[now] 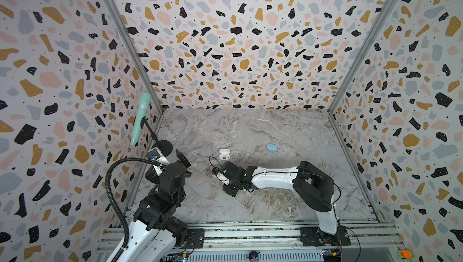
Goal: Insert wireless bluetooth earbuds into charging case
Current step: Move the wireless bluetooth earbud to the center of the table, then touch the wireless bluetooth earbud at the center of the table.
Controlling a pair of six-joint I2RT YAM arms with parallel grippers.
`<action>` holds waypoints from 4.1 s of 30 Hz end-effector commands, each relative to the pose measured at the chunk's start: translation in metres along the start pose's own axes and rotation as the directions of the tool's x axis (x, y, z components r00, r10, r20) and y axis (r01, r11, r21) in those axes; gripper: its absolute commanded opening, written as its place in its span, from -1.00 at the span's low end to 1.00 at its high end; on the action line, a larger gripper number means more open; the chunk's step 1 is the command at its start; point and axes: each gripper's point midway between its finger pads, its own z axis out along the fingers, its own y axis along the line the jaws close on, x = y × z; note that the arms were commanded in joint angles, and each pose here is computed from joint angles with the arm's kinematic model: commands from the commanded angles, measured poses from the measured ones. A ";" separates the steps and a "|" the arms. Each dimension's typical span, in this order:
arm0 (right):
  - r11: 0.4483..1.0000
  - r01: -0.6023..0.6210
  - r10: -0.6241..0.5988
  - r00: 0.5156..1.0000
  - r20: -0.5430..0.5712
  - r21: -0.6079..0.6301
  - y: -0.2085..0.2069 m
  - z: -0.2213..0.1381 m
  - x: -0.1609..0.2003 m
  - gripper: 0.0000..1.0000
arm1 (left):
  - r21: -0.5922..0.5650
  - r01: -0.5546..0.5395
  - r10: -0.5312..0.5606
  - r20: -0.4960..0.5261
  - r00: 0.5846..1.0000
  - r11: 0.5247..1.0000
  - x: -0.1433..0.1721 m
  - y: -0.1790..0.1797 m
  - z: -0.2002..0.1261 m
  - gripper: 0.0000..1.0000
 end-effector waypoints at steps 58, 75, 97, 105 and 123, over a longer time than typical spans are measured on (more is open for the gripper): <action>0.302 -0.948 0.943 0.312 -0.113 -0.097 -0.012 -0.039 -0.021 -0.03 | 0.020 0.019 -0.019 0.022 1.000 1.000 -0.004 0.001 -0.002 0.99; 0.223 -0.975 0.973 0.223 -0.052 -0.007 -0.036 -0.016 -0.014 -0.25 | 0.027 0.022 -0.023 0.023 0.999 0.999 -0.005 0.000 -0.002 0.99; 0.242 -0.970 0.967 0.241 -0.085 0.006 -0.031 -0.004 -0.015 -0.44 | 0.028 0.022 -0.023 0.023 0.999 0.999 -0.004 0.000 -0.002 0.99; 0.260 -0.966 0.961 0.259 -0.097 -0.002 -0.030 0.000 -0.017 -0.48 | 0.028 0.018 -0.019 0.019 1.000 0.999 -0.003 0.000 -0.001 0.99; 0.293 -0.955 0.948 0.297 -0.117 -0.054 -0.029 0.006 -0.024 -0.72 | 0.021 0.015 -0.015 0.016 1.000 1.000 -0.003 0.000 0.001 0.99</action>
